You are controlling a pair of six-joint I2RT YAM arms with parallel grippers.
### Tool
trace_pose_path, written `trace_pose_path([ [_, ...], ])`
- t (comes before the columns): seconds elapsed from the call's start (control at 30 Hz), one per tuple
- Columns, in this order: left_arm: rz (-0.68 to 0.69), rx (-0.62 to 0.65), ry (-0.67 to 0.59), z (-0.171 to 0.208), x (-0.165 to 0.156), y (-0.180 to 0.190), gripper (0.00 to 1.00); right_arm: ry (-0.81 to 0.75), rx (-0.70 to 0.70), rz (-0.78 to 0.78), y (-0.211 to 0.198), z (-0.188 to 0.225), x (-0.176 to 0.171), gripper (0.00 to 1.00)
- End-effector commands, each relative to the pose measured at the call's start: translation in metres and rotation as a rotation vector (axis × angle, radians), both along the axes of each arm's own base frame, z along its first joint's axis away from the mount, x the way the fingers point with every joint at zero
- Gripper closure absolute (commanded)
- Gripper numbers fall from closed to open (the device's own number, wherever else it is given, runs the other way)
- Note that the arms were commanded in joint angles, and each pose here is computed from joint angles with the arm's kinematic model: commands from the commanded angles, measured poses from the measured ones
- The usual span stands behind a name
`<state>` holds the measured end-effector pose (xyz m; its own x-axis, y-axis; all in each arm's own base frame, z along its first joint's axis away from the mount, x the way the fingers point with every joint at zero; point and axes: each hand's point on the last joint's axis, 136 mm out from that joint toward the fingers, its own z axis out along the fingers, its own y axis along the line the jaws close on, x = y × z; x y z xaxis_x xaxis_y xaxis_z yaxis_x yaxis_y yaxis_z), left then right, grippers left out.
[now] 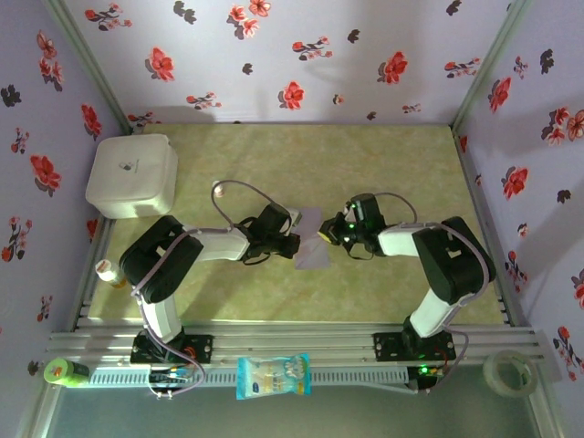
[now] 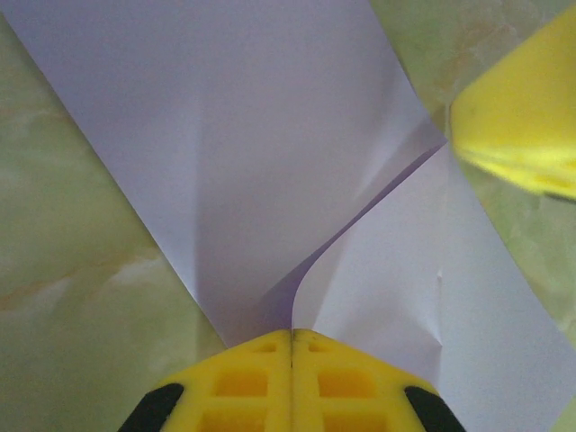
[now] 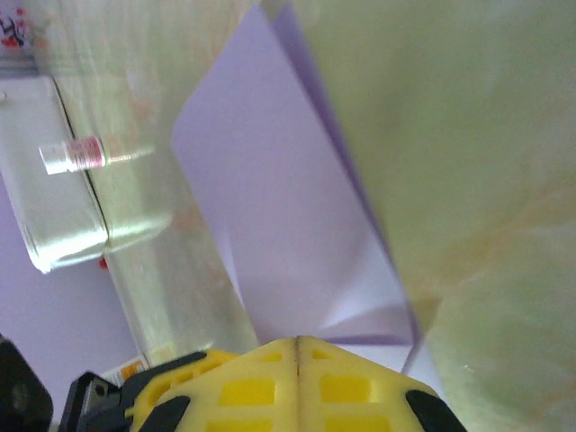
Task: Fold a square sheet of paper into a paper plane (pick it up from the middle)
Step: Fold the triangle a second time at the center of the table.
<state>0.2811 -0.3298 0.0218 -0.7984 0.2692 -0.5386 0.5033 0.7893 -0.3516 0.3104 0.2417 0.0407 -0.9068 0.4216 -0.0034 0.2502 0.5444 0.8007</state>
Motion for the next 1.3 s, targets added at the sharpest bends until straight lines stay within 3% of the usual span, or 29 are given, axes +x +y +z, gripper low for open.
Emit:
trace_pose_path([
  [0.0, -0.006, 0.048, 0.036, -0.013, -0.005, 0.008, 1.0, 0.01, -0.002, 0.059, 0.012, 0.004, -0.012, 0.97],
  [0.13, -0.008, 0.046, 0.034, -0.012, -0.004, 0.006, 1.0, 0.046, -0.023, 0.074, 0.018, -0.007, -0.019, 0.98],
  [0.5, -0.011, 0.035, 0.03, -0.008, -0.003, 0.004, 0.99, 0.163, -0.225, 0.031, -0.018, -0.057, -0.04, 1.0],
  [0.63, 0.003, -0.001, 0.01, 0.01, 0.001, 0.0, 0.9, 0.177, -0.24, 0.021, -0.023, -0.062, -0.045, 1.0],
  [0.73, 0.032, -0.033, -0.007, 0.03, 0.006, -0.002, 0.73, 0.174, -0.236, 0.021, -0.023, -0.062, -0.045, 1.0],
  [0.83, 0.093, -0.05, -0.002, 0.045, 0.009, 0.003, 0.7, 0.172, -0.235, 0.021, -0.023, -0.062, -0.044, 1.0],
  [0.97, 0.141, -0.141, 0.047, 0.06, 0.001, 0.002, 0.75, 0.17, -0.231, 0.019, -0.023, -0.06, -0.042, 1.0],
  [1.07, 0.121, -0.225, 0.094, 0.069, -0.011, -0.009, 0.84, 0.168, -0.231, 0.018, -0.023, -0.06, -0.042, 1.0],
  [1.27, 0.042, -0.319, 0.241, 0.063, -0.037, -0.04, 0.93, 0.169, -0.23, 0.014, -0.023, -0.06, -0.041, 1.0],
])
